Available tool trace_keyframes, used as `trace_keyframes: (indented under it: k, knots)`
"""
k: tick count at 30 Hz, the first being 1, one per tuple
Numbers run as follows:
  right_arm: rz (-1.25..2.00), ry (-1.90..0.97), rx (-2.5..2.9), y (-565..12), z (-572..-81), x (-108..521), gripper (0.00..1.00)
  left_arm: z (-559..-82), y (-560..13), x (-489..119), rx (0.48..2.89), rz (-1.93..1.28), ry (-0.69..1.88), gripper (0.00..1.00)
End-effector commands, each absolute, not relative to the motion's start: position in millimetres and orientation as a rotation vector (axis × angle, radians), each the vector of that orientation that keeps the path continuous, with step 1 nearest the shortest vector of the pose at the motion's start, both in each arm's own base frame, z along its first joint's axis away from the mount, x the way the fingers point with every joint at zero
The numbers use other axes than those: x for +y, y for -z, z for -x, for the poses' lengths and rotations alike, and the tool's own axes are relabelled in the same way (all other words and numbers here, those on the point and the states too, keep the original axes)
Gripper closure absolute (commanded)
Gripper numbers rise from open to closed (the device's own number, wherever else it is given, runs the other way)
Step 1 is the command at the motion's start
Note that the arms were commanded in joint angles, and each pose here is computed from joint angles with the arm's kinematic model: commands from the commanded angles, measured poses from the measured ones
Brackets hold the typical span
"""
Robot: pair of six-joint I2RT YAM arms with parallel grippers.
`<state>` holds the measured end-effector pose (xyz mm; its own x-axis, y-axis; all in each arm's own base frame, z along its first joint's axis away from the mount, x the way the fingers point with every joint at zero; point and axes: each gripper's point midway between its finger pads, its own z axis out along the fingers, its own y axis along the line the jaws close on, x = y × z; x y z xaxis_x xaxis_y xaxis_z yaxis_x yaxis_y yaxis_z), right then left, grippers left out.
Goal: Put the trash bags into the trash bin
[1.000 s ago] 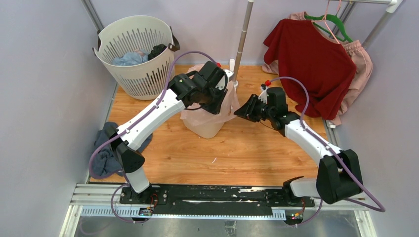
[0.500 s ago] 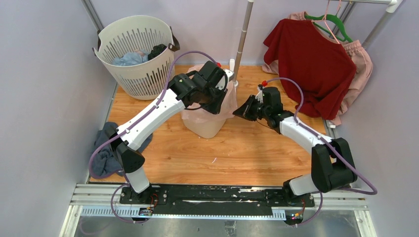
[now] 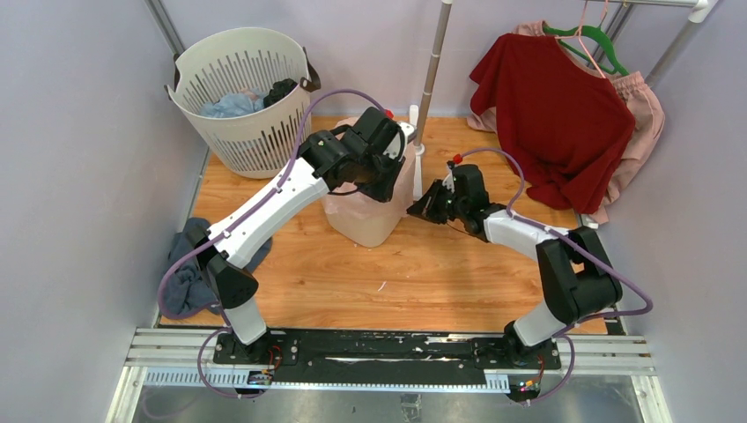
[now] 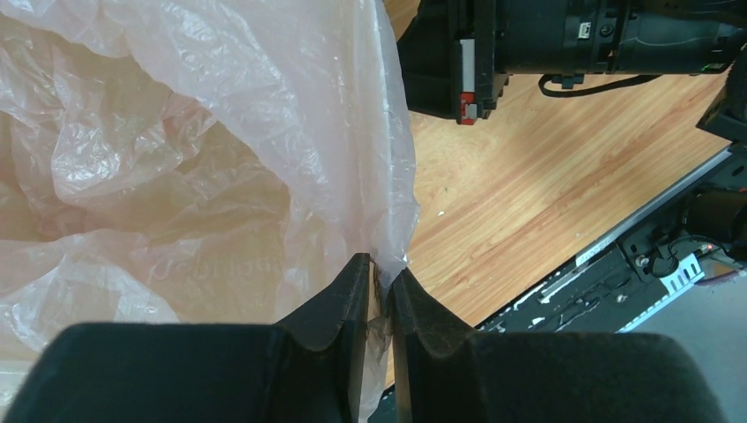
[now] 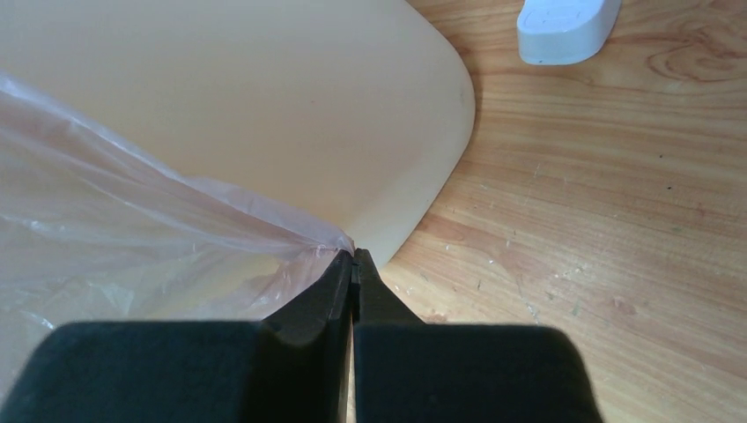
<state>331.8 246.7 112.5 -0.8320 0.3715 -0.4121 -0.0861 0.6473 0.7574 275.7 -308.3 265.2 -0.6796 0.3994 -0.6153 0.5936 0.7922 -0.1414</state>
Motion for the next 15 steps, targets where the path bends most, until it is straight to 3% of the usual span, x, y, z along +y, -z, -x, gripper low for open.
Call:
trace_keyframes:
  k: [1, 15]
  knots:
    - [-0.202, -1.034, 2.323, -93.2, -333.8, 245.3, 1.0, -278.3, -274.2, -307.8, 2.381, -0.744, 0.463, 0.8]
    - [-0.153, -0.936, 2.354, -81.8, -339.1, 239.1, 1.0, -280.5, -273.7, -304.2, 2.385, -0.739, 0.462, 0.8]
